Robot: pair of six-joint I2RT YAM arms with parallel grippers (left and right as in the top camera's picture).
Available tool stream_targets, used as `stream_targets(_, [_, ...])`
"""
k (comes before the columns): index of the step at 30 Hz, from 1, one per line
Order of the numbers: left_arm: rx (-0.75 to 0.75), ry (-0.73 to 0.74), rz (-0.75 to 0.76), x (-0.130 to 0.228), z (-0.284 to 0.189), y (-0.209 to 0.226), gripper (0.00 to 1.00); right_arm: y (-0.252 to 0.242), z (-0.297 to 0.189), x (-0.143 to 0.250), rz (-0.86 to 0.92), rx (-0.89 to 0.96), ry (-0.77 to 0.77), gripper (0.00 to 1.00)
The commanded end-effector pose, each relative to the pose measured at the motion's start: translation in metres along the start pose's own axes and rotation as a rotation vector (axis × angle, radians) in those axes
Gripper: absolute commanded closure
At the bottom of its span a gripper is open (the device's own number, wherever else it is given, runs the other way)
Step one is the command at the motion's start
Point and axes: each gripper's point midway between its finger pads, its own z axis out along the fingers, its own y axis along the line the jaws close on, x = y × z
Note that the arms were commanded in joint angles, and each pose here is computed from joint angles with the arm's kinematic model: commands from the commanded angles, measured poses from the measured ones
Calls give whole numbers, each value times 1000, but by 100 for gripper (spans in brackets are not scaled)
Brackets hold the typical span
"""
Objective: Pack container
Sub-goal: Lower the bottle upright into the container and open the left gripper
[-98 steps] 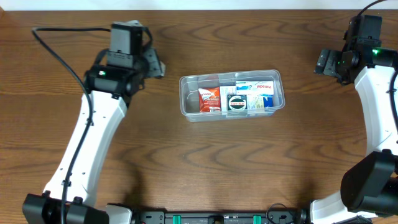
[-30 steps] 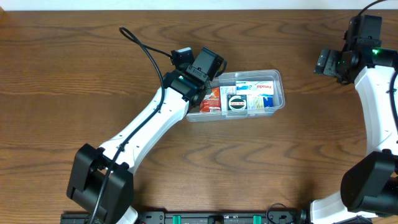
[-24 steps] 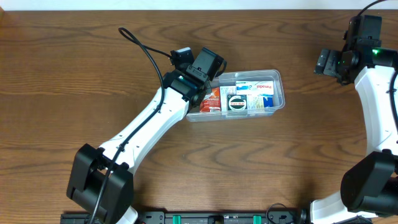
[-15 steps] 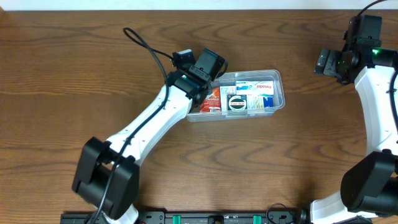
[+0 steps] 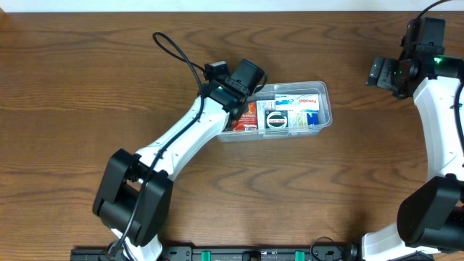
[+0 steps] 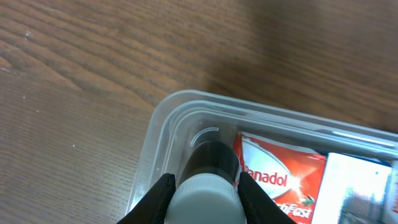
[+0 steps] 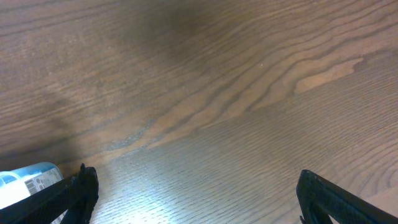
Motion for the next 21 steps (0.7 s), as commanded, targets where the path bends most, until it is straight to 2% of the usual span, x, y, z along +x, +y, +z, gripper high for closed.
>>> stream_targets(1, [-46,-8,6,2,11,5,71,-4,-7,-6,-4,8,-25,1])
stream_targets(9, [-40,-13,3,1,11,4,70,-4,-7,-6,-4,7,-26,1])
stream_targets(10, [-40,-13,3,1,11,4,67,-4,-7,-6,-4,7,-26,1])
stream_targets(12, [-41,-14,3,1,11,4,34,-4,-7,-6,-4,8,-25,1])
stream_targets(21, [-41,-13,7,1,11,4,33,-4,-7,-6,-4,7,-26,1])
